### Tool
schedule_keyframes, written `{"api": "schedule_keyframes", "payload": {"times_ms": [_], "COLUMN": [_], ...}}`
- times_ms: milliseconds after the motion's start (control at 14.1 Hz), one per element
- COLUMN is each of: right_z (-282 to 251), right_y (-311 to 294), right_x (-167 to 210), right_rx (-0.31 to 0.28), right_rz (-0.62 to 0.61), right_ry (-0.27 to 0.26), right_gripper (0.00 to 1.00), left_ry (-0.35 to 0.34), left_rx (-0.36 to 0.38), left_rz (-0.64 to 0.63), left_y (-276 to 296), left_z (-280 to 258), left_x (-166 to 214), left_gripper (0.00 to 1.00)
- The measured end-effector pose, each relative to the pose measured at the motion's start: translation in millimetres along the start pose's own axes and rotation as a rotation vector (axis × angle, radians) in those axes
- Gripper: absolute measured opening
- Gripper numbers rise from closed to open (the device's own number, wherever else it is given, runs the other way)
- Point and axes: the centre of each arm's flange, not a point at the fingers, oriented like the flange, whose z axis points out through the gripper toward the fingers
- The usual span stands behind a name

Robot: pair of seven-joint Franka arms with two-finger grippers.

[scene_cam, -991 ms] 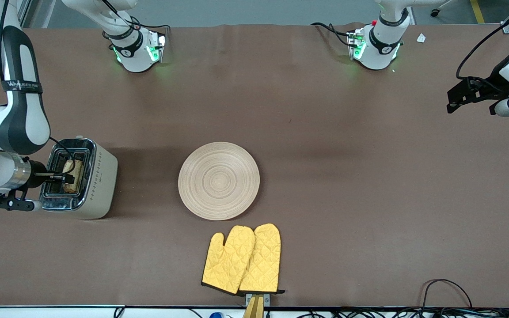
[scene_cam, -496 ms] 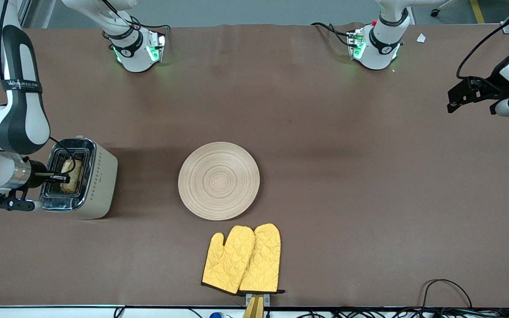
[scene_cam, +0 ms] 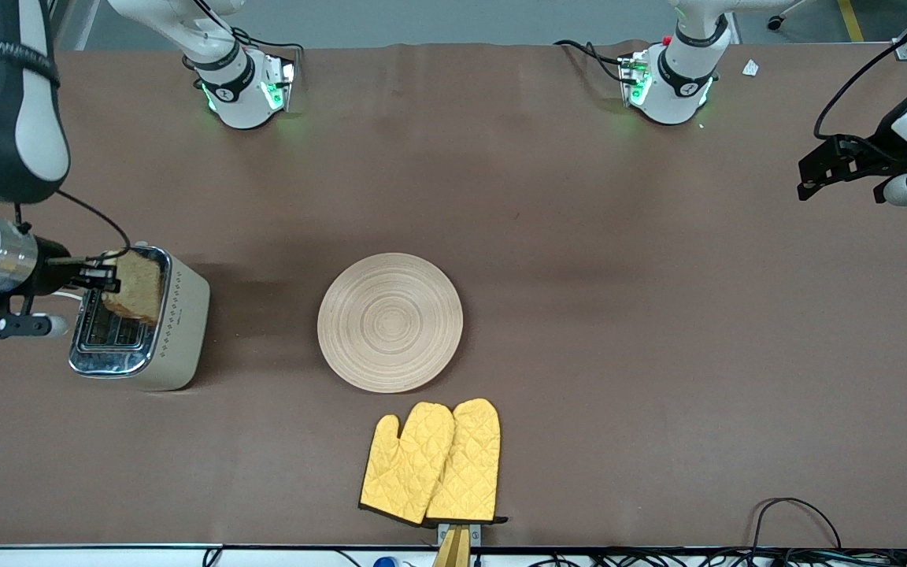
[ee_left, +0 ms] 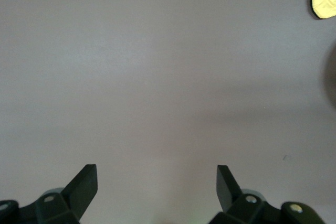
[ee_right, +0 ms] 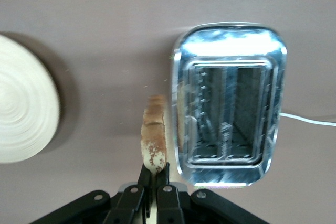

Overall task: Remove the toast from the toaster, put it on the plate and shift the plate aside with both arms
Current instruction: 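Lift the bread slice up out of the toaster with the right gripper, then carry the bread to the wooden plate and release it with the right gripper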

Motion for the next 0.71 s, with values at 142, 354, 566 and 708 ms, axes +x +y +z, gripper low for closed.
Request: {"api": "schedule_keyframes", "payload": {"times_ms": [142,354,566,708], "right_z": [-0.4,11.5,42.5,73.9], "right_y": [-40.8,-114.7,-156.4,-168.1], "right_x": [-3.0,-5.8,4.7,18.0], "right_rx": [-0.004,0.013,0.116,0.188], "right_rz": [0.026,-0.002,-0.013,0.011], "right_ry": [0.0,0.006,-0.009,-0.031], "right_gripper": [0.07,0.07,0.07,0.07], "left_ry": [0.0,0.0,0.001,0.002], "left_rx": [0.0,0.0,0.0,0.0], "left_rz": [0.0,0.0,0.001,0.001], "left_y": [-0.1,0.0,0.4,0.8], "left_z": [-0.1,-0.1,-0.4,-0.5], "left_x": [0.0,0.0,0.0,0.1], "left_gripper": [1.0,1.0,1.0,1.0]}}
